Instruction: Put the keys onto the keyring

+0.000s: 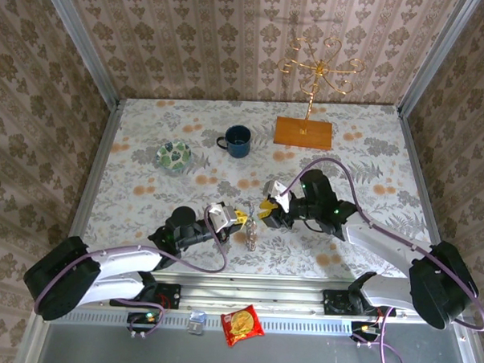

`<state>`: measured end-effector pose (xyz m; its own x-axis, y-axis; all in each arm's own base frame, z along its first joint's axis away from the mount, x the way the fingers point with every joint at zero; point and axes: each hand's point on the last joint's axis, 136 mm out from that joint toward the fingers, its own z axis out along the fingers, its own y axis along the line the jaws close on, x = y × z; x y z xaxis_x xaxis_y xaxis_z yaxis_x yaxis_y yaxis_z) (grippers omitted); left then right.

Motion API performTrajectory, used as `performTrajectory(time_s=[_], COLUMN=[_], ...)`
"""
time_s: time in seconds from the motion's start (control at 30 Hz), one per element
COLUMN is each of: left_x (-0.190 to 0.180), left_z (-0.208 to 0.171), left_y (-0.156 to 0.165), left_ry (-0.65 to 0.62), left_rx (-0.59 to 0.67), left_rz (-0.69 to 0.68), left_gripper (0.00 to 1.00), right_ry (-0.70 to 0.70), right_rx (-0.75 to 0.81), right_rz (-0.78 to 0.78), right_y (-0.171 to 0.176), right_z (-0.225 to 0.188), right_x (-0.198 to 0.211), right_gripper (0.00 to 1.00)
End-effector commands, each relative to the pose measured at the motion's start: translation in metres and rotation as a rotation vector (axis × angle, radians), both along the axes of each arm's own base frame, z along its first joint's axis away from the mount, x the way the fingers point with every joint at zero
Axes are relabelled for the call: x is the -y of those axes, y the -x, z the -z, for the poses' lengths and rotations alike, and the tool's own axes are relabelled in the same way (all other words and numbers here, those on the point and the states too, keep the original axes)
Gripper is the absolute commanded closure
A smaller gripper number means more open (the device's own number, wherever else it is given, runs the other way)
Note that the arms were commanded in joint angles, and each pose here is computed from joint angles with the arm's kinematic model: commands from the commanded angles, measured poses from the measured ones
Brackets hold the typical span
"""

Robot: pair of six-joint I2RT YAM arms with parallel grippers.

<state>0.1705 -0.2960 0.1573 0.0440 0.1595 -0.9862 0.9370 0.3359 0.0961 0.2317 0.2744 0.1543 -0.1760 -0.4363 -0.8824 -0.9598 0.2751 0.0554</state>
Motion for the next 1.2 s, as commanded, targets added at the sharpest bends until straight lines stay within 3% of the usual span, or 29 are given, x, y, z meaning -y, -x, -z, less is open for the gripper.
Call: performTrajectory(time_s=[0.0, 0.47, 1.17], left_x=[0.0, 0.0, 0.001], left_z=[-0.008, -0.009, -0.015], left_y=[0.001, 0.003, 0.002], left_ry=[0.057, 0.088, 0.117], left_rx=[0.008, 0.009, 0.019], left_rz=[0.004, 0.014, 0.015], left_gripper=[1.0, 1.0, 1.0], right_ry=[-0.05, -0.114, -0.091], right_rx=[0.021, 0.033, -0.013], right_rz=[-0.079, -0.143, -0.202], right_y=[0.004, 0.001, 0.004], right_z=[-0.016, -0.028, -0.016], right_x=[-0.012, -0.025, -0.03], right_gripper=[0.67, 0.74, 0.79])
